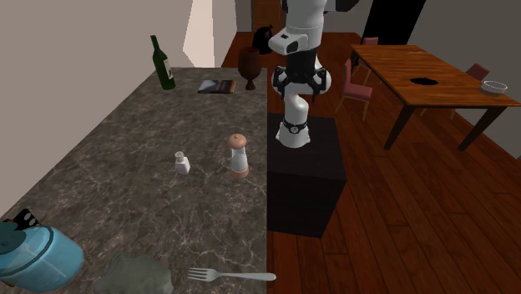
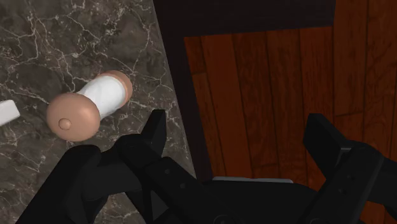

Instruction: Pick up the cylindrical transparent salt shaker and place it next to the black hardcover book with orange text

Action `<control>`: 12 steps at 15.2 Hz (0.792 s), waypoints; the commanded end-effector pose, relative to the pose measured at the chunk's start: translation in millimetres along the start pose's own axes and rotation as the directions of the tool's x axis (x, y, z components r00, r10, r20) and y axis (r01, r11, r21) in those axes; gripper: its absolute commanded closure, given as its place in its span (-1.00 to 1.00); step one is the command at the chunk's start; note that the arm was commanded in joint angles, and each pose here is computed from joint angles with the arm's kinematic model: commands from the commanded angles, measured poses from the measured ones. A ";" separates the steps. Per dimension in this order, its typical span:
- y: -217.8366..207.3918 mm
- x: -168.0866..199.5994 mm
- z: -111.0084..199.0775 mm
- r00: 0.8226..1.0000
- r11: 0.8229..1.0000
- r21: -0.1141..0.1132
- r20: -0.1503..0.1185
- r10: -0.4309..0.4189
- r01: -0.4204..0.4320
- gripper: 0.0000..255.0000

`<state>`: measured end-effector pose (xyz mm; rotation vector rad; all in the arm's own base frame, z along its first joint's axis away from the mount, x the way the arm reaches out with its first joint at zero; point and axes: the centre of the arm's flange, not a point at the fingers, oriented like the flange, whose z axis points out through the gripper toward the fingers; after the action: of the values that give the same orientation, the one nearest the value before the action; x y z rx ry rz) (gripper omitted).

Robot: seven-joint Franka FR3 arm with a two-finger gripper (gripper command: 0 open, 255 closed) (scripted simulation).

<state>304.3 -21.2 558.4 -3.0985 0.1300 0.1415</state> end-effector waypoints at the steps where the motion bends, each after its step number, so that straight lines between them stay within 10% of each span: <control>1: 0.0 0.0 0.0 1.000 1.000 0.000 0.000 0.000 0.000 -1.00; 12: 138.3 25.9 64.6 0.996 0.994 0.075 -0.049 -0.079 0.083 -1.00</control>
<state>310.8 -145.0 494.1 -3.0310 0.0246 0.0701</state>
